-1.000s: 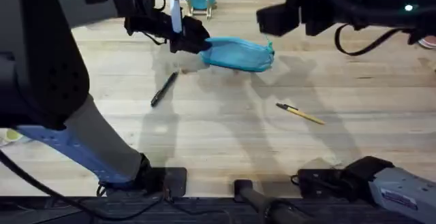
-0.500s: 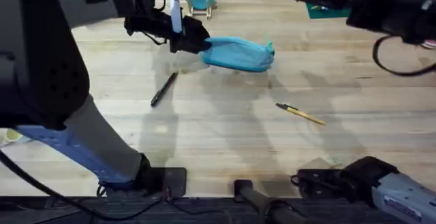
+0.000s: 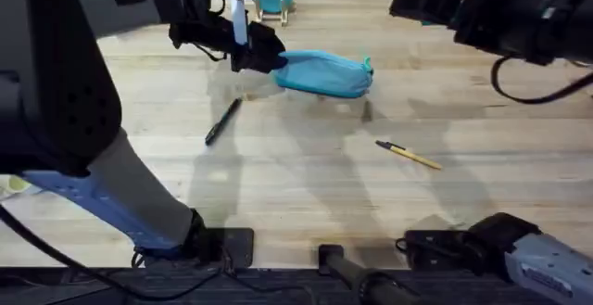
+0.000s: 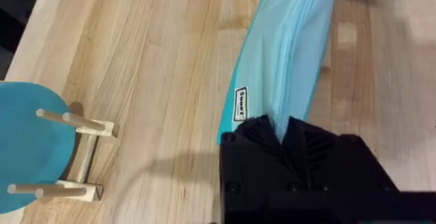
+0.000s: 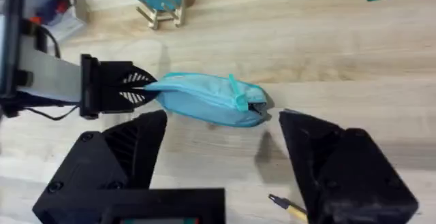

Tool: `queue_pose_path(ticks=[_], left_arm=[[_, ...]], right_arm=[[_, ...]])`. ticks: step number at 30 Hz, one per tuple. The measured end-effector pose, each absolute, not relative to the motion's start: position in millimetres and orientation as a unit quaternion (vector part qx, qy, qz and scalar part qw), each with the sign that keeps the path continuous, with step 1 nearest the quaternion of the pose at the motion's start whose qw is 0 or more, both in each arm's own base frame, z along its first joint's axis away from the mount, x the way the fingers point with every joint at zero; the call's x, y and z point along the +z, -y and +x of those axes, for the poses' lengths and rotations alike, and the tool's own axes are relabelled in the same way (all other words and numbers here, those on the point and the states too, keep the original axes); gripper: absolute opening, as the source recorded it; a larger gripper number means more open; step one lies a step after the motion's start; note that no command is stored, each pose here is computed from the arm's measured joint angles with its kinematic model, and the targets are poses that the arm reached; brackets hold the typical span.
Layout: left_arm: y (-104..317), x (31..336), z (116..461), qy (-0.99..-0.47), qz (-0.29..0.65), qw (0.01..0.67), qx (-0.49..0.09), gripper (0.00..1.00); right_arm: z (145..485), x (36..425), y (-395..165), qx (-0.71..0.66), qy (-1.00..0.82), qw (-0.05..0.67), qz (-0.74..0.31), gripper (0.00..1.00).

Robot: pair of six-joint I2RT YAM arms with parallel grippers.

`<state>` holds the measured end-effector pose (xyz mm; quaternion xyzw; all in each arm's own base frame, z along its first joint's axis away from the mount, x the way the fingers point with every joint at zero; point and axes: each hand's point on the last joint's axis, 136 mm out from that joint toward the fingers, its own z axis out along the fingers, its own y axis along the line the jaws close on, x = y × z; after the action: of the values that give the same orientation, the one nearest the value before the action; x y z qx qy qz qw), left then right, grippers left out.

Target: Unzip the bag, pick up the pens from the table one at a time and place them inside, then zip the bag closed.

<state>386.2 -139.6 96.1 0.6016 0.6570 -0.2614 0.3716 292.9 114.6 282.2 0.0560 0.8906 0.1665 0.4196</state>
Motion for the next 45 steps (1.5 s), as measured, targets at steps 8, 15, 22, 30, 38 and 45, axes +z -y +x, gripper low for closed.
queue_pose_path(ticks=[8, 15, 22, 30, 38, 45], left_arm=[[140, 96, 386, -0.657, 0.602, 0.372, -0.261, 0.042], [140, 96, 386, -0.657, 0.602, 0.372, -0.261, 0.042], [140, 96, 386, -0.657, 0.602, 0.372, -0.261, 0.042], [140, 96, 386, -0.657, 0.602, 0.372, -0.261, 0.042], [140, 96, 386, -0.657, 0.602, 0.372, -0.262, 0.042], [140, 96, 386, -0.657, 0.602, 0.372, -0.261, 0.042]], right_arm=[[311, 245, -119, 0.133, -0.916, 0.373, 0.058, 0.997], [321, 213, -124, 0.111, -0.935, 0.332, 0.056, 0.997], [324, 207, -125, 0.107, -0.938, 0.326, 0.056, 0.996], [324, 207, -125, 0.107, -0.938, 0.326, 0.056, 0.996], [336, 190, -130, 0.100, -0.942, 0.314, 0.056, 0.996], [346, 166, -134, 0.088, -0.951, 0.292, 0.055, 0.996]])
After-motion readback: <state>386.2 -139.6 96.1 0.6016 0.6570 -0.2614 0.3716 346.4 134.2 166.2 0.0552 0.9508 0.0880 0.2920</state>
